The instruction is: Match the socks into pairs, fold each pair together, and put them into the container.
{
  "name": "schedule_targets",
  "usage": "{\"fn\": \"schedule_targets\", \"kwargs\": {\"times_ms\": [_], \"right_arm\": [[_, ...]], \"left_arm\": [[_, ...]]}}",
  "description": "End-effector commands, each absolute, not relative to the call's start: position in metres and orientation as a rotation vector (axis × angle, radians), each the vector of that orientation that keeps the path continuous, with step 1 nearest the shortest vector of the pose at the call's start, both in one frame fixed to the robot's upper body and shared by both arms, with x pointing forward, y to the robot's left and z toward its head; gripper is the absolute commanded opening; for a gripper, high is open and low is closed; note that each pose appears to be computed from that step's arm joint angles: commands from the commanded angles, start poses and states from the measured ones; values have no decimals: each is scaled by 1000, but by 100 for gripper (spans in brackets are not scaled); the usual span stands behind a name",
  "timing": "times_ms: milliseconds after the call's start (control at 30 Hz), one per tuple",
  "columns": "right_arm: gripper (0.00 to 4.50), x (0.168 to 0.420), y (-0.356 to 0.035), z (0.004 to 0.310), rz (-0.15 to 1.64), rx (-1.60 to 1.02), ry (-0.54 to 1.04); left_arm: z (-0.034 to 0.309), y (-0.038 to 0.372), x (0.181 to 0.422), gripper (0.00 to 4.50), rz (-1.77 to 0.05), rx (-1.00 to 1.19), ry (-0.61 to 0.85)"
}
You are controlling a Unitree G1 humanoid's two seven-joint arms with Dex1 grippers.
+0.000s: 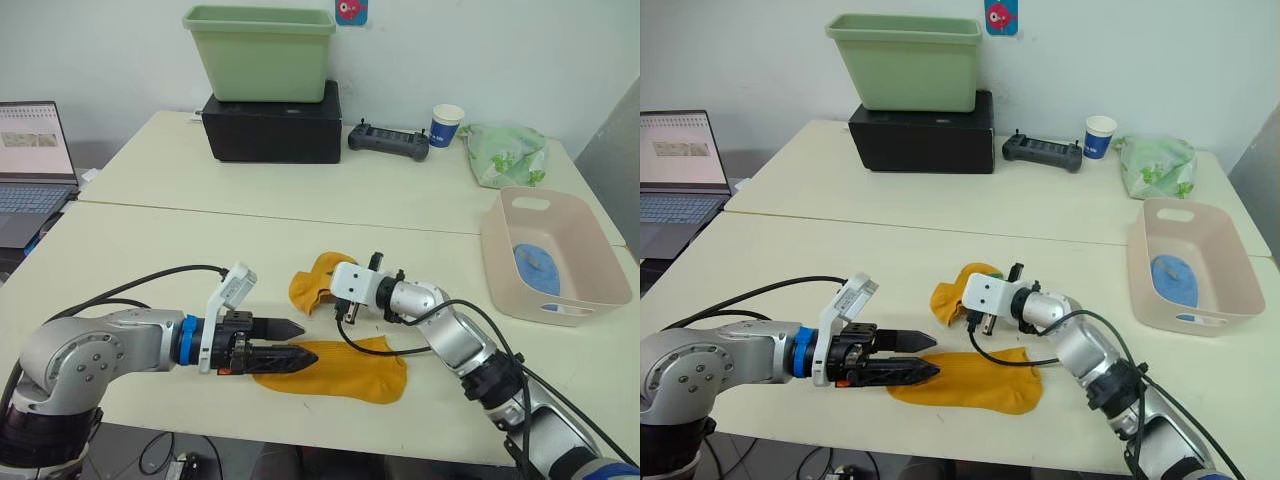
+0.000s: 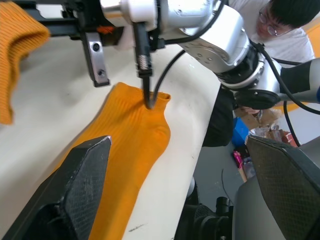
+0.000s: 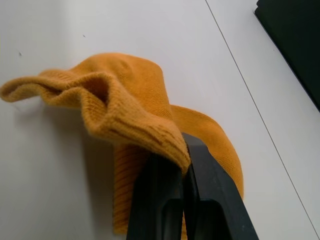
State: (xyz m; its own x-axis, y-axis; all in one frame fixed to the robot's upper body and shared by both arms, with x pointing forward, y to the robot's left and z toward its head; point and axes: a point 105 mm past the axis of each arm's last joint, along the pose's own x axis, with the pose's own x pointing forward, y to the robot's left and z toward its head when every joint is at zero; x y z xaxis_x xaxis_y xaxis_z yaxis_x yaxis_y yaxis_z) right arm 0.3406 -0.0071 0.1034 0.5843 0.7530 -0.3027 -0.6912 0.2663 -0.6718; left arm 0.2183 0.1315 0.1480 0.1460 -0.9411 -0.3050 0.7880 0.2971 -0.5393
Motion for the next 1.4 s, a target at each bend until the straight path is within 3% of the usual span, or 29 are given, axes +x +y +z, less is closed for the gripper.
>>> {"fn": "schedule_targets", "kwargs": {"times_ms": [33,67,167,400,467,533,600,767,1033,1333,1400], "right_arm": [[7,341,-11,119,977,-856,-140],[7,338,-15,120,994,-859,-142],[75,326,-30,125,1060,-881,-137],[321,304,-56,138,1121,-914,-135],[400,297,-62,139,1154,-890,-94],[447,290,-66,141,1174,-844,-57],[447,282,-66,146,1196,-778,-38],[447,269,-57,144,1219,-736,-30],[447,271,-35,136,1162,-932,-144],[447,275,-23,129,1119,-1026,-198],[450,276,-18,126,1121,-1041,-205]], "left_arm": [[156,131,217,450,-1277,-250,629],[157,133,219,450,-1267,-248,623],[164,141,226,450,-1234,-241,599],[183,154,258,450,-1152,-194,497],[184,154,277,450,-1101,-124,447],[183,154,297,450,-1048,-48,391],[181,155,328,450,-961,45,334],[162,140,369,450,-925,160,320],[134,109,408,450,-976,244,359],[118,87,409,450,-1098,288,410],[108,85,408,411,-1100,307,441]]}}
